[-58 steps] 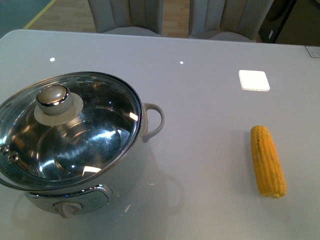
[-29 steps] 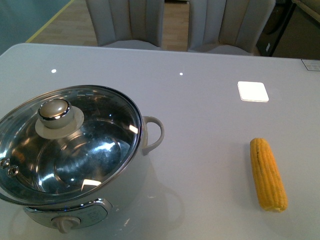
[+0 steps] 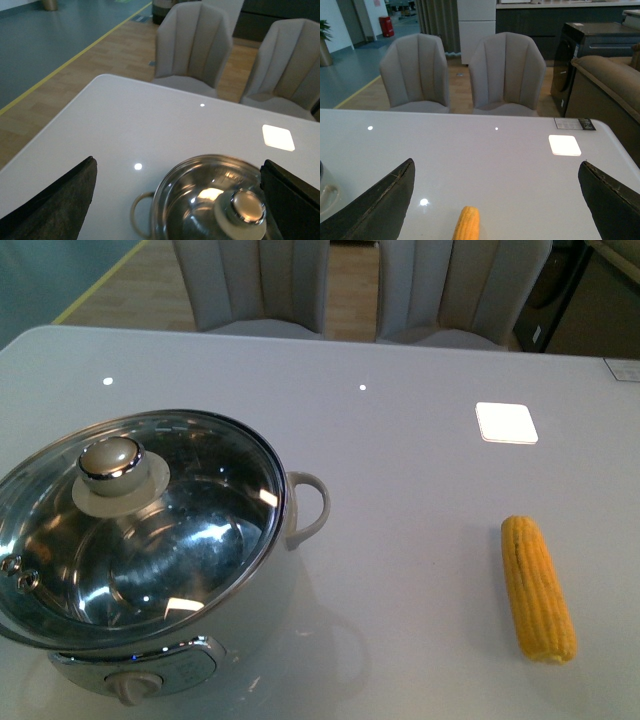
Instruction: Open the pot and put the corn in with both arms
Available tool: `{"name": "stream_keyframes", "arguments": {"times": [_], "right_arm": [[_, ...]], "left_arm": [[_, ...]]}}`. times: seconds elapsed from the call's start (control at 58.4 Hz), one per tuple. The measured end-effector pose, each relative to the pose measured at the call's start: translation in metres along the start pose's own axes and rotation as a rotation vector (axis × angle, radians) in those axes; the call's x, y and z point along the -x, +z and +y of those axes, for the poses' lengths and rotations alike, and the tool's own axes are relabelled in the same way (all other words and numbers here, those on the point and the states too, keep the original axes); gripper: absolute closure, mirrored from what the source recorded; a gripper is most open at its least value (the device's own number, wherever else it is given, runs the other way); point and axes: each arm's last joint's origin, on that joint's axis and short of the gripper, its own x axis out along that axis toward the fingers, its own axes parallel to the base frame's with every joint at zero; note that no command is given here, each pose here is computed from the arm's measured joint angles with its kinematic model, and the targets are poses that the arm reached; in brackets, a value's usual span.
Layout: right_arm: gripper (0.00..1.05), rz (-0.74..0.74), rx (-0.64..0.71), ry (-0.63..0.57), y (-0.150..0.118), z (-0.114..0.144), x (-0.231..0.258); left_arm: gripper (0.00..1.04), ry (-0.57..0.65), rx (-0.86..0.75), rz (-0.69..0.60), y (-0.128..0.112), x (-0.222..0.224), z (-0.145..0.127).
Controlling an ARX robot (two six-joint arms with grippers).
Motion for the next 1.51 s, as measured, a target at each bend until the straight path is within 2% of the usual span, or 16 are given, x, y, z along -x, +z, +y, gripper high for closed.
{"name": "stream_keyframes", "arguments": {"times": [0.069, 0.188, 0.308, 0.891, 1.165, 1.405, 1.456, 1.508], "right_arm": [[0.09, 0.000, 0.000, 0.000, 0.000, 0.000, 0.000], [0.09, 0.000, 0.000, 0.000, 0.000, 0.000, 0.000], [0.09, 0.000, 0.000, 0.000, 0.000, 0.000, 0.000], [0.09, 0.000, 0.000, 0.000, 0.000, 0.000, 0.000], [0.09, 0.000, 0.000, 0.000, 0.000, 0.000, 0.000], [0.09, 0.000, 0.000, 0.000, 0.000, 0.000, 0.000], [0.09, 0.000, 0.000, 0.000, 0.000, 0.000, 0.000], [0.09, 0.000, 0.000, 0.000, 0.000, 0.000, 0.000]], "left_arm": [[0.07, -0.036, 0.003, 0.003, -0.008, -0.030, -0.008], [0.07, -0.094, -0.029, 0.060, -0.037, -0.072, -0.024], [0.07, -0.132, -0.041, 0.106, -0.056, -0.086, -0.034], [0.07, -0.133, -0.036, 0.191, -0.111, -0.097, -0.048], [0.07, -0.100, -0.042, 0.222, -0.127, -0.094, -0.047], [0.07, -0.089, -0.049, 0.217, -0.131, -0.093, -0.050], [0.11, -0.086, -0.051, 0.217, -0.131, -0.092, -0.051], [0.20, -0.081, -0.052, 0.218, -0.132, -0.092, -0.051]]}}
